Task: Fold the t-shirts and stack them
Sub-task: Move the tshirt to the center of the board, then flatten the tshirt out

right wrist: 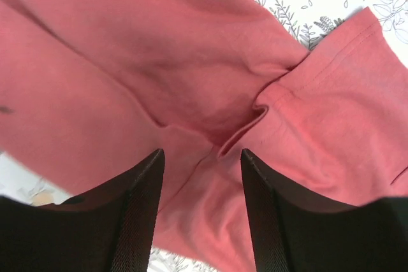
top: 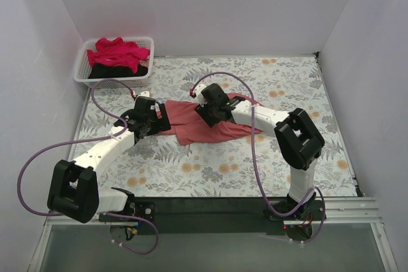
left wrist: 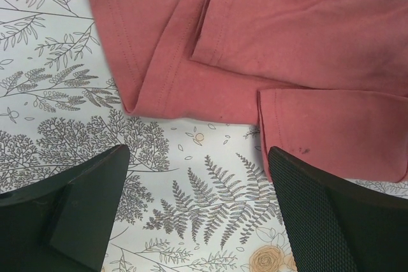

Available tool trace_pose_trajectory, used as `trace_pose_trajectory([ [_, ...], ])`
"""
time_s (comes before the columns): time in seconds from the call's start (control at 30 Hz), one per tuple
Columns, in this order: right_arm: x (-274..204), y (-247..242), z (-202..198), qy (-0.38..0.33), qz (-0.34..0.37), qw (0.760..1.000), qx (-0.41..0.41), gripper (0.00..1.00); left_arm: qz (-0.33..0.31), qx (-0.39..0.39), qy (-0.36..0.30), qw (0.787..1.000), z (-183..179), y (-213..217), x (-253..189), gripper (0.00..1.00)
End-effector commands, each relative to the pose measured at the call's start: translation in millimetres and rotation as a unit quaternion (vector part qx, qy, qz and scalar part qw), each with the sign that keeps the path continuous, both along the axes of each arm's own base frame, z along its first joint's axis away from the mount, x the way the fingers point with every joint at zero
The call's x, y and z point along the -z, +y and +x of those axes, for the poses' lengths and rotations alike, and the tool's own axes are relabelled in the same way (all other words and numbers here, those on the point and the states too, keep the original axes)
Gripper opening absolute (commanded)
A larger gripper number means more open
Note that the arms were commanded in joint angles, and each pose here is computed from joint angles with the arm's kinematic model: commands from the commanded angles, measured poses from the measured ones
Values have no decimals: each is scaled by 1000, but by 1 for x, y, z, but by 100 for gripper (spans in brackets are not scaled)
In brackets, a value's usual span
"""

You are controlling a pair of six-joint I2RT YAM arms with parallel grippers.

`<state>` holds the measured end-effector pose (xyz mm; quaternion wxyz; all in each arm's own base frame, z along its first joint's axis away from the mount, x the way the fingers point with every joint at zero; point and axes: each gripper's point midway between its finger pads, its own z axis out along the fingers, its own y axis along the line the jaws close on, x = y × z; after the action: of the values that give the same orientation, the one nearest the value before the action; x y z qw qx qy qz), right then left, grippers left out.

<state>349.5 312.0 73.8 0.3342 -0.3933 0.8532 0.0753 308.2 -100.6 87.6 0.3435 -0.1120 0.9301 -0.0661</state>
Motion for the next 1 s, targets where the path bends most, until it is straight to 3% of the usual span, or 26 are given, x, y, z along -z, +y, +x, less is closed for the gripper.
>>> trace_pose_trajectory([
  [0.0,-9,-3,31,-65,-47,996,26,56,16,-11,-28,999,1,11,-14,90],
  [0.23,-8,-19,47,-115,-110,985,59,41,15,-11,-34,999,1,11,-17,89],
  [0.47,-20,-29,65,-149,-143,976,64,4,16,-9,-31,999,-1,11,-16,89],
  [0.6,-32,-32,77,-154,-135,978,48,1,15,-8,-30,999,-1,11,-15,89],
  [0.7,-50,-61,111,-175,-145,970,89,1,15,-7,-27,1000,-2,11,-13,89],
  [0.9,-88,-166,202,-207,-107,936,265,1,12,-4,-19,1000,-3,9,-9,88],
  [0.93,-105,-200,222,-221,-96,918,314,1,12,-2,-17,1000,-4,8,-8,88],
  [0.97,-92,-215,229,-209,-92,911,344,2,12,-3,-15,1000,-4,9,-7,87],
])
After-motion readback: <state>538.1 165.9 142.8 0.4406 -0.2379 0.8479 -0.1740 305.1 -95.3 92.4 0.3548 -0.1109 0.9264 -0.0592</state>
